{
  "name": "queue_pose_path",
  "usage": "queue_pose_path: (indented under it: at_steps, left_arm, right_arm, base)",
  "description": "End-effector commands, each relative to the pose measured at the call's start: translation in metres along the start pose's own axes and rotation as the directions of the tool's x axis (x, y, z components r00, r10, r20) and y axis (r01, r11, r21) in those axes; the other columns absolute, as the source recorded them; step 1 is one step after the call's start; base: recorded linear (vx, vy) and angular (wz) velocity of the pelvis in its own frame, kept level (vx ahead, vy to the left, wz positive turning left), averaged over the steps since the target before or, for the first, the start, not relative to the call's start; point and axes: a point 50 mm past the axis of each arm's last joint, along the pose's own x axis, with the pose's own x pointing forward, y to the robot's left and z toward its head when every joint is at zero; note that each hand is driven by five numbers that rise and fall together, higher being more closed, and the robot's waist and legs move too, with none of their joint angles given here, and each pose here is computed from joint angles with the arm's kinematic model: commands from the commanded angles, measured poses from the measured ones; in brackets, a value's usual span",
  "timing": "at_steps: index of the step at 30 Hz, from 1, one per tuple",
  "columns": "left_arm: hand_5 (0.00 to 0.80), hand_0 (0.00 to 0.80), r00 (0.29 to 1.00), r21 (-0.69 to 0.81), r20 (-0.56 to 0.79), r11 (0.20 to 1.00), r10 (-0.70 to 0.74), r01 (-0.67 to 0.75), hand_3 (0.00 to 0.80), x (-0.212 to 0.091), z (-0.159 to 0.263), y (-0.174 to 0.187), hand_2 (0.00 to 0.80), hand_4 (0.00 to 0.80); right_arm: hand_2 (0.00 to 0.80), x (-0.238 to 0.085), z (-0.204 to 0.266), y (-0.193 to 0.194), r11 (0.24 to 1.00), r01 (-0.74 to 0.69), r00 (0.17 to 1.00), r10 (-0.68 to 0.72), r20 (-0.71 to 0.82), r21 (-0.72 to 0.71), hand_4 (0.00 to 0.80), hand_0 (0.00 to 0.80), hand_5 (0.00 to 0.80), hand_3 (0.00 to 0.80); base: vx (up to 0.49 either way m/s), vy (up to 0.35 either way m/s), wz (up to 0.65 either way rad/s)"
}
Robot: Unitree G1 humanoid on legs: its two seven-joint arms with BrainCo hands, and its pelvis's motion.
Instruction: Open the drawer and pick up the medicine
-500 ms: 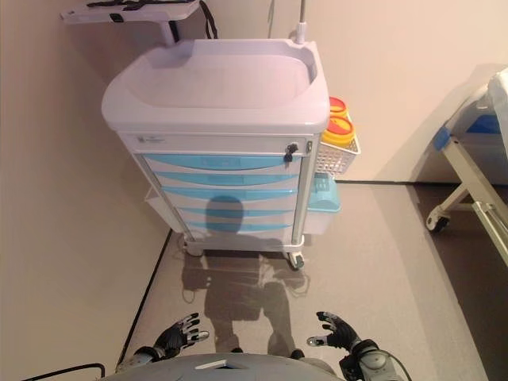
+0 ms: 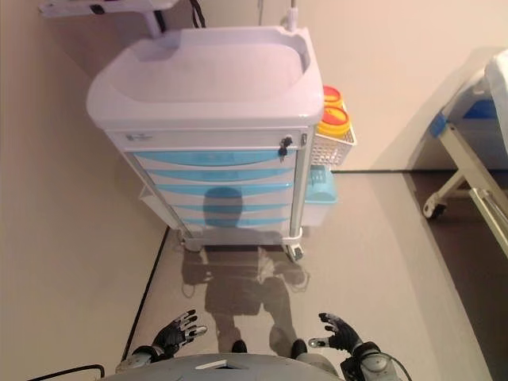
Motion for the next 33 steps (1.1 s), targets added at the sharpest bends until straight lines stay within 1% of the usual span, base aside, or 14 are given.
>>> queue_pose_path:
  at_steps: [1,8,10,14,16,18,20,23,25,26,27,29,31,33]
  left_arm:
    - [0.0,0.0,0.978,-0.065,0.206,0.998,0.029,-0.016,0.0,0.015,0.046,-0.006,0.0,0.0]
    - [0.0,0.0,0.91,-0.167,0.397,0.984,0.117,-0.054,0.0,0.019,0.095,0.003,0.0,0.0]
    - [0.0,0.0,0.876,-0.221,0.455,0.973,0.156,-0.058,0.0,0.018,0.11,0.008,0.0,0.0]
    - [0.0,0.0,0.805,-0.249,0.563,0.967,0.187,-0.05,0.0,0.015,0.139,0.011,0.0,0.0]
    - [0.0,0.0,0.775,-0.259,0.605,0.966,0.183,-0.026,0.0,0.014,0.153,0.012,0.0,0.0]
    - [0.0,0.0,0.724,-0.28,0.665,0.96,0.186,0.011,0.0,0.011,0.175,0.01,0.0,0.0]
    - [0.0,0.0,0.682,-0.313,0.709,0.946,0.176,0.081,0.0,0.009,0.194,0.009,0.0,0.0]
    - [0.0,0.0,0.545,-0.344,0.82,0.912,0.176,0.223,0.0,-0.003,0.235,0.009,0.0,0.0]
    - [0.0,0.0,0.45,-0.337,0.875,0.891,0.178,0.304,0.0,-0.013,0.261,0.011,0.0,0.0]
    - [0.0,0.0,0.391,-0.32,0.904,0.88,0.172,0.351,0.0,-0.02,0.274,0.012,0.0,0.0]
    - [0.0,0.0,0.363,-0.312,0.916,0.874,0.172,0.372,0.0,-0.023,0.28,0.013,0.0,0.0]
    - [0.0,0.0,0.238,-0.248,0.96,0.844,0.149,0.475,0.0,-0.039,0.311,0.015,0.0,0.0]
    - [0.0,0.0,0.163,-0.203,0.977,0.817,0.135,0.539,0.0,-0.049,0.328,0.016,0.0,0.0]
    - [0.0,0.0,0.064,-0.147,0.989,0.777,0.136,0.612,0.0,-0.066,0.356,0.018,0.0,0.0]
  right_arm:
    - [0.0,0.012,0.04,-0.014,0.999,0.051,0.99,-0.05,0.134,-0.002,0.0,0.0,0.0,0.0]
    - [0.0,0.014,0.069,-0.034,0.987,0.146,0.954,-0.16,0.252,0.07,0.0,0.0,0.0,0.0]
    - [0.0,0.014,0.078,-0.039,0.981,0.176,0.937,-0.193,0.292,0.085,0.0,0.0,0.0,0.0]
    - [0.0,0.014,0.091,-0.044,0.976,0.195,0.914,-0.218,0.342,0.101,0.0,0.0,0.0,0.0]
    - [0.0,0.013,0.096,-0.045,0.974,0.21,0.905,-0.227,0.359,0.085,0.0,0.0,0.0,0.0]
    - [0.0,0.014,0.103,-0.045,0.974,0.212,0.9,-0.227,0.373,0.081,0.0,0.0,0.0,0.0]
    - [0.0,0.015,0.11,-0.045,0.975,0.211,0.896,-0.222,0.384,0.072,0.0,0.0,0.0,0.0]
    - [0.0,0.017,0.118,-0.043,0.978,0.199,0.892,-0.207,0.401,0.063,0.0,0.0,0.0,0.0]
    - [0.0,0.017,0.123,-0.042,0.979,0.195,0.889,-0.198,0.413,0.049,0.0,0.0,0.0,0.0]
    - [0.0,0.017,0.125,-0.042,0.98,0.195,0.887,-0.194,0.418,0.041,0.0,0.0,0.0,0.0]
    - [0.0,0.017,0.126,-0.042,0.98,0.194,0.886,-0.193,0.421,0.04,0.0,0.0,0.0,0.0]
    - [0.0,0.017,0.131,-0.041,0.982,0.186,0.88,-0.183,0.439,0.036,0.0,0.0,0.0,0.0]
    - [0.0,0.017,0.133,-0.04,0.983,0.178,0.877,-0.176,0.447,0.037,0.0,0.0,0.0,0.0]
    - [0.0,0.017,0.134,-0.037,0.985,0.166,0.875,-0.167,0.455,0.043,0.0,0.0,0.0,0.0]
  base:
    - [-0.048,0.062,-0.02]
    - [-0.09,0.047,-0.1]
    - [-0.03,0.048,-0.18]
    - [-0.036,0.054,-0.26]
    - [-0.03,0.052,-0.31]
    - [-0.037,0.044,-0.29]
    - [-0.036,0.025,-0.3]
    - [-0.025,0.023,-0.18]
    - [-0.02,0.038,-0.19]
    - [-0.008,0.03,-0.17]
    - [-0.01,0.016,-0.17]
    - [-0.007,-0.011,-0.16]
    - [0.012,-0.025,-0.19]
    - [0.022,-0.044,-0.12]
